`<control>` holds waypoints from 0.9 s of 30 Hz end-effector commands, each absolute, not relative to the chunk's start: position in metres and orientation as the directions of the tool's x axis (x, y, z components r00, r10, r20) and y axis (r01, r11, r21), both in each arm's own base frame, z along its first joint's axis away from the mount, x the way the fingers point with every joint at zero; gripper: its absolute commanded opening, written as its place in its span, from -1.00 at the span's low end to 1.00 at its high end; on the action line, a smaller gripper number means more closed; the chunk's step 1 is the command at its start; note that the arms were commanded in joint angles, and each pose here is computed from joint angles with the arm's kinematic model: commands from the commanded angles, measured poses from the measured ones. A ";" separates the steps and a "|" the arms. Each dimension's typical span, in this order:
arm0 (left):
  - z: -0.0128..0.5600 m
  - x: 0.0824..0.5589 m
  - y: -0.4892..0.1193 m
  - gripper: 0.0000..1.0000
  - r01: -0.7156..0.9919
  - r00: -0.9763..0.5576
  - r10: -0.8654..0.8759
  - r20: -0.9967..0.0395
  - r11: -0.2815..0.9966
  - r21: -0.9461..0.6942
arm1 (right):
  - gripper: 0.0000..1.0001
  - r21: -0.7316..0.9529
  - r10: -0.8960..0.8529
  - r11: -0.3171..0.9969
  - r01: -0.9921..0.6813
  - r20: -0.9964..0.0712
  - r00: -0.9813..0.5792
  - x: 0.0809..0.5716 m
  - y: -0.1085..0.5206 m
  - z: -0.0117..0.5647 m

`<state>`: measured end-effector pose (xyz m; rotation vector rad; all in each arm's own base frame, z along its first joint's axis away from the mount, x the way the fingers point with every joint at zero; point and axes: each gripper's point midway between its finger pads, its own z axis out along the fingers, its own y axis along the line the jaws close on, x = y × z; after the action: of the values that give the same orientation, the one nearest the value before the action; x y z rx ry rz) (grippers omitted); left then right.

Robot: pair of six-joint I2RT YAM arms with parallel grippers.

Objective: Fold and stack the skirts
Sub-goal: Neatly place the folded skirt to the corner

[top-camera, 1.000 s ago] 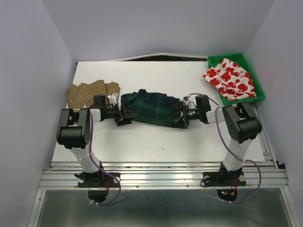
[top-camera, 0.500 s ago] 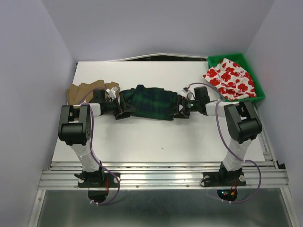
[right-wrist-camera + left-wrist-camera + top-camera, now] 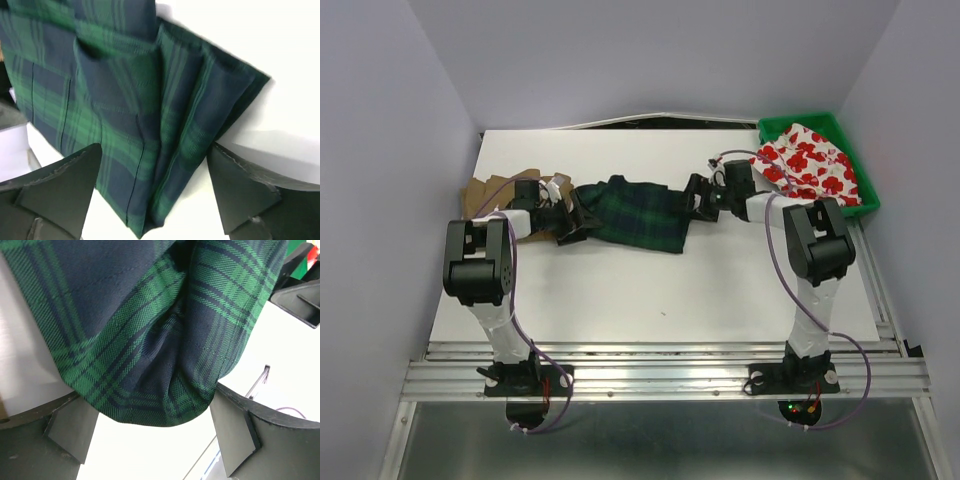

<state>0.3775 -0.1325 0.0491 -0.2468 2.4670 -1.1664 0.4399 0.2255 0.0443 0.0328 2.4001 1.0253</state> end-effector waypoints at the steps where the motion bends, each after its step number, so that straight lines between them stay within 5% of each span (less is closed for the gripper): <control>1: 0.028 0.378 -0.107 0.97 -0.127 -0.879 -0.392 -0.271 0.740 -0.660 | 0.70 0.418 0.198 0.904 0.090 -0.224 -0.954 0.392 0.171 -0.079; 10: 0.044 0.402 -0.099 0.97 -0.056 -0.872 -0.289 -0.395 0.860 -0.507 | 0.01 0.351 0.039 0.935 -0.039 -0.212 -0.976 0.401 0.185 -0.102; 16: 0.018 0.400 -0.124 0.97 0.012 -0.920 -0.191 -0.341 0.859 -0.512 | -0.03 0.311 -0.010 0.947 -0.082 -0.227 -0.974 0.412 0.185 -0.105; 22: 0.027 0.430 -0.140 0.97 0.070 -0.894 -0.183 -0.410 0.845 -0.530 | -0.20 0.349 -0.048 0.929 -0.126 -0.224 -0.973 0.415 0.193 -0.102; 27: 0.012 0.429 -0.163 0.04 0.112 -0.916 -0.121 -0.382 0.837 -0.535 | -0.48 0.421 -0.034 0.900 -0.114 -0.193 -0.981 0.415 0.208 -0.101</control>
<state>0.4401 -0.1484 0.0376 -0.0762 2.5292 -0.8189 0.5145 0.2432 0.0246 -0.1734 2.3787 0.8202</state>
